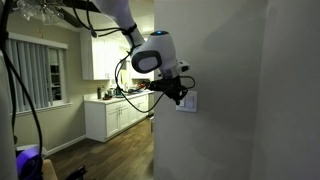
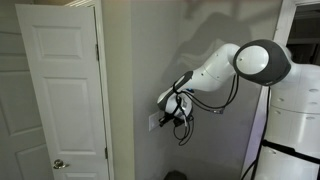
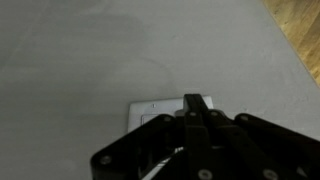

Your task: Switch off the light

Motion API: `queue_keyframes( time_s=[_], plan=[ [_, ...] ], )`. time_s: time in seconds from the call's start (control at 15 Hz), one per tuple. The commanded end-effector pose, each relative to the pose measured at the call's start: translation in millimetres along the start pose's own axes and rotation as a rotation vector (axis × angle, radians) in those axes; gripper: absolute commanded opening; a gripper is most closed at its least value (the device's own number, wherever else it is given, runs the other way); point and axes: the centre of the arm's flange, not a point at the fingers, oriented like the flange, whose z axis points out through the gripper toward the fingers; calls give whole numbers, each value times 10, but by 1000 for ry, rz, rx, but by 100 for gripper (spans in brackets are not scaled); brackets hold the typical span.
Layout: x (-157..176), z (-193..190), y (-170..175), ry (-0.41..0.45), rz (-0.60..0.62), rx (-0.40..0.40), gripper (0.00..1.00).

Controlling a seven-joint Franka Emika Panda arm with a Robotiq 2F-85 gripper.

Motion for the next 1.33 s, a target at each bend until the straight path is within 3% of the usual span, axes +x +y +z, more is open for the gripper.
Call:
queue_keyframes(
  time_s=[0.0,1.27],
  plan=[
    [-56,181,155,5,-22,27,1],
    [300,626,57,61,-104,75,1]
  ],
)
